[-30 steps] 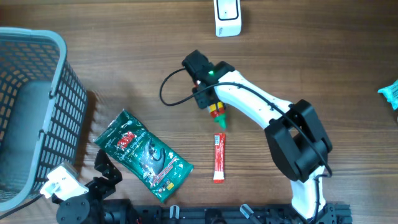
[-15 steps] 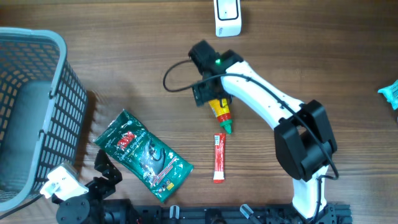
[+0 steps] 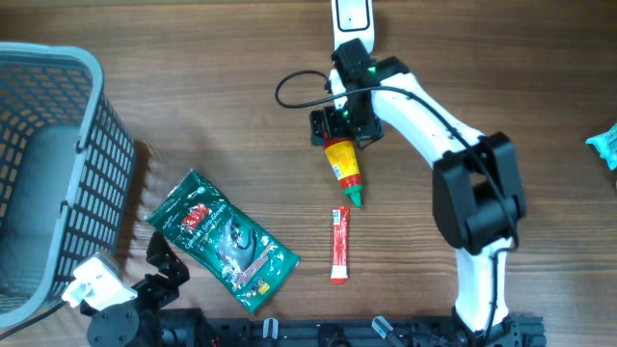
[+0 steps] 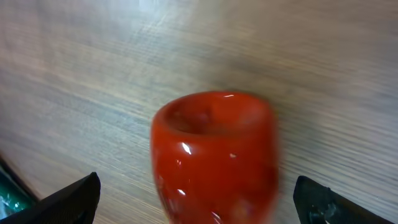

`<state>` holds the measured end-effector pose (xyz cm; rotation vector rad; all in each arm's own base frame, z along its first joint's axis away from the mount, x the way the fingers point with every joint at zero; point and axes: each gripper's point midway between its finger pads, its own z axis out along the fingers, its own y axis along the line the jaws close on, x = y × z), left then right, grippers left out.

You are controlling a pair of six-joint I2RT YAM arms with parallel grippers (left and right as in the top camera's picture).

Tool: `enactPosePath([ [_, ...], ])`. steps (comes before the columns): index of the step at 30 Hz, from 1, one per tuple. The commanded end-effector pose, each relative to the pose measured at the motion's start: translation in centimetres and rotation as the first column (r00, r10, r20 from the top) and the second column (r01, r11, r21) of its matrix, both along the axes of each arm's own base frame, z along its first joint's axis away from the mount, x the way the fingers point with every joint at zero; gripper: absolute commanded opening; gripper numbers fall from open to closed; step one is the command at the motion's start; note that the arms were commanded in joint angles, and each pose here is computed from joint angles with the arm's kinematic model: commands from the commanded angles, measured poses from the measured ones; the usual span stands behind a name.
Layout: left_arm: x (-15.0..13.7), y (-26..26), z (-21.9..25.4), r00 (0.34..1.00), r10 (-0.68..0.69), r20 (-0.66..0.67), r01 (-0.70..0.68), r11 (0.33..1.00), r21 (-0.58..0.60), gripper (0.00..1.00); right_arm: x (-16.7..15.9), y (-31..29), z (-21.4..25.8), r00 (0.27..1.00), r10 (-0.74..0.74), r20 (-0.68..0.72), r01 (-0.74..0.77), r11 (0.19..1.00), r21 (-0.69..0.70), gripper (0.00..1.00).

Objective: Scan the item barcode

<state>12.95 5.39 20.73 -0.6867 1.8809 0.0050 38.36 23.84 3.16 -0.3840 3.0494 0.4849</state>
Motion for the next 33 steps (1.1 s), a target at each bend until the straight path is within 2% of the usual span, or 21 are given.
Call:
enactPosePath([
  [1, 0.0, -0.2, 0.1, 1.0, -0.007, 0.014, 0.007, 1.0, -0.01, 1.0, -1.4, 0.6, -2.0, 0.996, 0.039, -0.074, -0.037, 0.999, 0.029, 0.98],
  [7, 0.0, -0.2, 0.1, 1.0, -0.007, 0.014, 0.007, 1.0, -0.01, 1.0, -0.7, 0.7, -2.0, 0.998, 0.038, -0.046, -0.037, 0.999, 0.032, 0.85],
  [11, 0.0, -0.2, 0.1, 1.0, -0.007, 0.014, 0.007, 1.0, -0.01, 1.0, -0.9, 0.6, -3.3, 0.997, 0.037, -0.068, -0.036, 0.999, 0.018, 0.84],
  [13, 0.0, -0.2, 0.1, 1.0, -0.007, 0.014, 0.007, 1.0, -0.01, 1.0, -1.4, 0.4, -4.7, 0.994, 0.028, -0.105, -0.028, 1.0, 0.002, 0.79],
  [15, 0.0, -0.2, 0.1, 1.0, -0.007, 0.014, 0.007, 1.0, -0.01, 1.0, -1.9, 0.2, -5.6, 0.989, 0.002, -0.146, -0.003, 1.0, -0.011, 0.69],
  [19, 0.0, -0.2, 0.1, 1.0, -0.007, 0.014, 0.007, 1.0, -0.01, 1.0, -2.5, 0.2, -5.8, 0.985, 0.005, -0.172, -0.007, 1.0, -0.008, 0.56],
  [23, 0.0, -0.2, 0.1, 1.0, -0.007, 0.013, 0.007, 1.0, -0.01, 1.0, -3.5, 1.2, -4.5, 0.972, 0.051, -0.23, -0.032, 0.996, 0.086, 0.45],
  [26, 0.0, -0.2, 0.1, 1.0, -0.007, 0.014, 0.007, 1.0, -0.01, 1.0, -4.6, 3.0, -1.5, 0.95, 0.173, -0.259, -0.098, 0.955, 0.279, 0.34],
  [28, 0.0, -0.2, 0.1, 1.0, -0.007, 0.014, 0.007, 1.0, -0.01, 1.0, -5.2, 3.5, 0.6, 0.938, 0.233, -0.258, -0.125, 0.918, 0.376, 0.31],
  [33, 0.0, -0.2, 0.1, 1.0, -0.007, 0.014, 0.007, 1.0, -0.01, 1.0, -7.6, 3.1, 6.1, 0.914, 0.327, -0.242, -0.172, 0.85, 0.498, 0.3],
])
